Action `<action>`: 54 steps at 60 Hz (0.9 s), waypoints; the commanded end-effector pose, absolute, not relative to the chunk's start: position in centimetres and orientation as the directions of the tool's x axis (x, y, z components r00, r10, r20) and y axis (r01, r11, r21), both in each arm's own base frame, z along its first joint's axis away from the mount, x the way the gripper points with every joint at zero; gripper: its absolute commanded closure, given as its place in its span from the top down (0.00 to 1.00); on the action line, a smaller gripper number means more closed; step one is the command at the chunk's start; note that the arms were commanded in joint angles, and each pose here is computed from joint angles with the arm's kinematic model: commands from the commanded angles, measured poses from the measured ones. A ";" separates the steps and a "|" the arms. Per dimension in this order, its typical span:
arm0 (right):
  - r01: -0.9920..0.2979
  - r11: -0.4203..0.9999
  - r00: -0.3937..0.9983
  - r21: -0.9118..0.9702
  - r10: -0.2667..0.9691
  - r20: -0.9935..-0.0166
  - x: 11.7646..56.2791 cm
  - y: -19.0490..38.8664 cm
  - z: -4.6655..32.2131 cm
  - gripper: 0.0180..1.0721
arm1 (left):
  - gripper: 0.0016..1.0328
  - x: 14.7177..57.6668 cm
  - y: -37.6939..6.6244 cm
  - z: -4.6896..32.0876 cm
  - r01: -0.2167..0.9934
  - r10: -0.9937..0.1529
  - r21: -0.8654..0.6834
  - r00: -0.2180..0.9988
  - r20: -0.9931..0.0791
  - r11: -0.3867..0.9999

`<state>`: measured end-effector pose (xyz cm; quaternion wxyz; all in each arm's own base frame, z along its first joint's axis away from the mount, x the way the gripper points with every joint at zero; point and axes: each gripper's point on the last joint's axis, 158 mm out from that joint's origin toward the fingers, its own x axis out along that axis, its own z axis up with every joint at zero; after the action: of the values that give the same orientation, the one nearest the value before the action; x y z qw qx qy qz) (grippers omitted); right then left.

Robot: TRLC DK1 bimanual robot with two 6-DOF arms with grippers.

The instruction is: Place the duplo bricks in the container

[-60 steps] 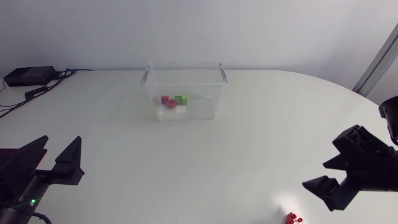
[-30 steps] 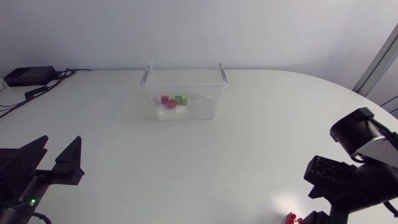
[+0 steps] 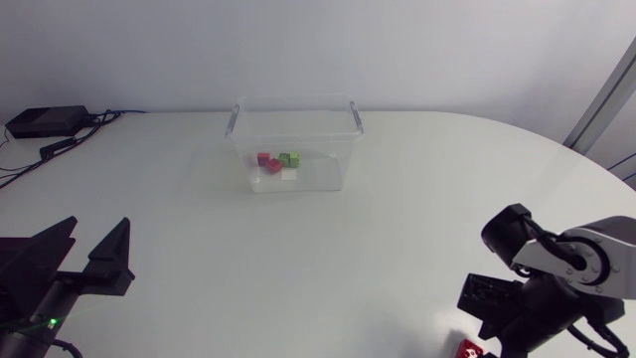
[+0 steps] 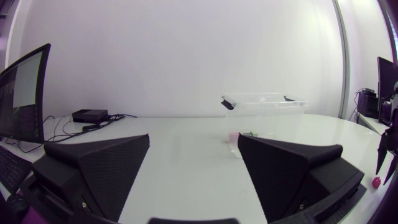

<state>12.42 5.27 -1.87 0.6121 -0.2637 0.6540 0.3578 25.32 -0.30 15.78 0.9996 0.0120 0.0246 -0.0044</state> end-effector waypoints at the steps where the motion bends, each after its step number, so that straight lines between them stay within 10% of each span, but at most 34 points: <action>1: -0.787 0.593 -0.155 0.170 0.076 -0.985 11.2 5.1 -2.9 0.95 | 0.96 25.4 -0.3 15.3 0.009 -0.008 0.027 0.999 -0.049 1.000; 30: -0.767 0.628 -0.151 0.134 0.026 -0.988 12.1 4.6 -5.1 0.93 | 0.96 25.4 -0.3 15.3 0.009 -0.008 0.027 0.999 -0.049 1.000; 37: -0.761 0.634 -0.154 0.140 0.032 -0.988 12.0 4.6 -5.3 0.74 | 0.96 25.4 -0.3 15.3 0.009 -0.008 0.027 0.999 -0.049 1.000; 46: -0.750 0.626 -0.214 0.211 0.072 -0.974 10.9 5.4 -5.4 0.23 | 0.96 25.4 -0.3 15.3 0.009 -0.008 0.027 0.999 -0.049 1.000; 54: -0.732 0.642 -0.234 0.227 0.075 -0.969 10.9 5.3 -5.6 0.08 | 0.96 25.3 -0.3 15.3 0.009 -0.008 0.027 0.999 -0.050 1.000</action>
<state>14.21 5.63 -4.08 0.6129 -0.2599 0.6640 0.3404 25.32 -0.30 15.78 0.9996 0.0122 0.0246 -0.0044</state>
